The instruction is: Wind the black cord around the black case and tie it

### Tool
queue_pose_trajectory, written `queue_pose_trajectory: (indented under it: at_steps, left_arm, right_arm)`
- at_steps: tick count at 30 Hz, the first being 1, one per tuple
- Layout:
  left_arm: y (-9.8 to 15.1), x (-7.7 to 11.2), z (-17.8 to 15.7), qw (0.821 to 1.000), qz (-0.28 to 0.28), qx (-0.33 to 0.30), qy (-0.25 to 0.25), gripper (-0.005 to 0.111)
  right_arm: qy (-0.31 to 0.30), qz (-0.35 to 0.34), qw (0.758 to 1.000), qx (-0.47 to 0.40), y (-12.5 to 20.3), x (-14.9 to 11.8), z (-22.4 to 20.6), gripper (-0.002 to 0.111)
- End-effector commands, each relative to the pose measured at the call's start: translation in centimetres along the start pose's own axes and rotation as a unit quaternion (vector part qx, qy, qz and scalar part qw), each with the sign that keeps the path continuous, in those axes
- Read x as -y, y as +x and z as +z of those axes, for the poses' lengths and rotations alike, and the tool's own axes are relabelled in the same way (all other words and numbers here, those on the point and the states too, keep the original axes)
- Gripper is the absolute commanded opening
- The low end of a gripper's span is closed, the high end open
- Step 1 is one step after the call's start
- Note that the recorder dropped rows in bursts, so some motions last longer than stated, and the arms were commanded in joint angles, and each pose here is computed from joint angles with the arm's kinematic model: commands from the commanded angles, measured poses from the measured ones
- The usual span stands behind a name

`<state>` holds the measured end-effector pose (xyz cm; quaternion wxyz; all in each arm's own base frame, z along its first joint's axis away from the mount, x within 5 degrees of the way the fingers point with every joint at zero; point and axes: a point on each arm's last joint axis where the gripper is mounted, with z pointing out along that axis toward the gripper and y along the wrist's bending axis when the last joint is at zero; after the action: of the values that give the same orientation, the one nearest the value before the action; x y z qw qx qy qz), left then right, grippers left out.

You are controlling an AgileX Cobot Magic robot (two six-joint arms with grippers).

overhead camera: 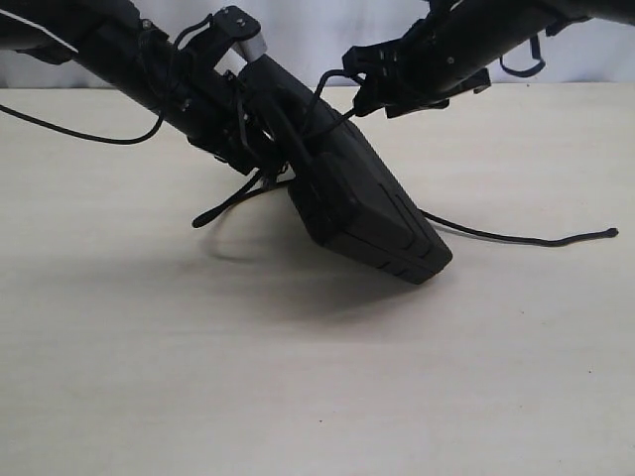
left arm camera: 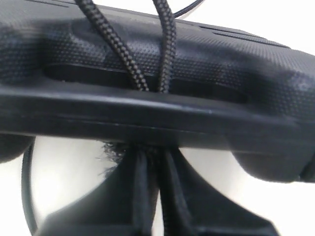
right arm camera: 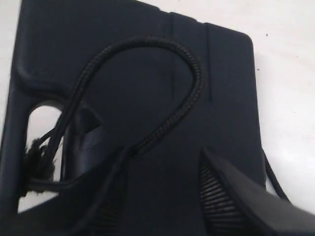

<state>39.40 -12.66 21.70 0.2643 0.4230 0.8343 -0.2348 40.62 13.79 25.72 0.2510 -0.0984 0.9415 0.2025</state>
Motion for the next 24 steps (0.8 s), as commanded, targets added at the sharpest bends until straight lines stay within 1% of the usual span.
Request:
queue_pose_trajectory:
  at_steps: [1, 4, 11, 13, 17, 24]
  left_arm:
    - [-0.4, 0.0, -0.3, 1.000, -0.003, 0.012, -0.002, 0.000]
    - [-0.4, 0.0, -0.3, 1.000, -0.003, 0.012, -0.002, 0.000]
    - [-0.4, 0.0, -0.3, 1.000, -0.004, 0.013, -0.001, 0.000]
    - [-0.4, 0.0, -0.3, 1.000, -0.004, 0.013, -0.001, 0.000]
    - [-0.4, 0.0, -0.3, 1.000, -0.004, 0.013, -0.001, 0.000]
    - [-0.4, 0.0, -0.3, 1.000, -0.004, 0.013, -0.001, 0.000]
  right_arm:
    - [-0.007, 0.027, 0.999, 0.033, -0.7, 0.6, 1.7, 0.043]
    - [-0.020, 0.043, 0.998, 0.042, -0.8, 0.7, 2.4, 0.043]
    - [-0.091, 0.074, 0.991, 0.064, -1.3, -0.5, 2.4, 0.042]
    - [-0.100, 0.080, 0.990, 0.066, -1.3, -0.6, 2.4, 0.042]
    - [-0.090, 0.059, 0.993, 0.052, -0.8, -0.4, 2.7, 0.042]
    - [-0.076, 0.063, 0.995, 0.029, 0.2, 0.5, 4.7, 0.042]
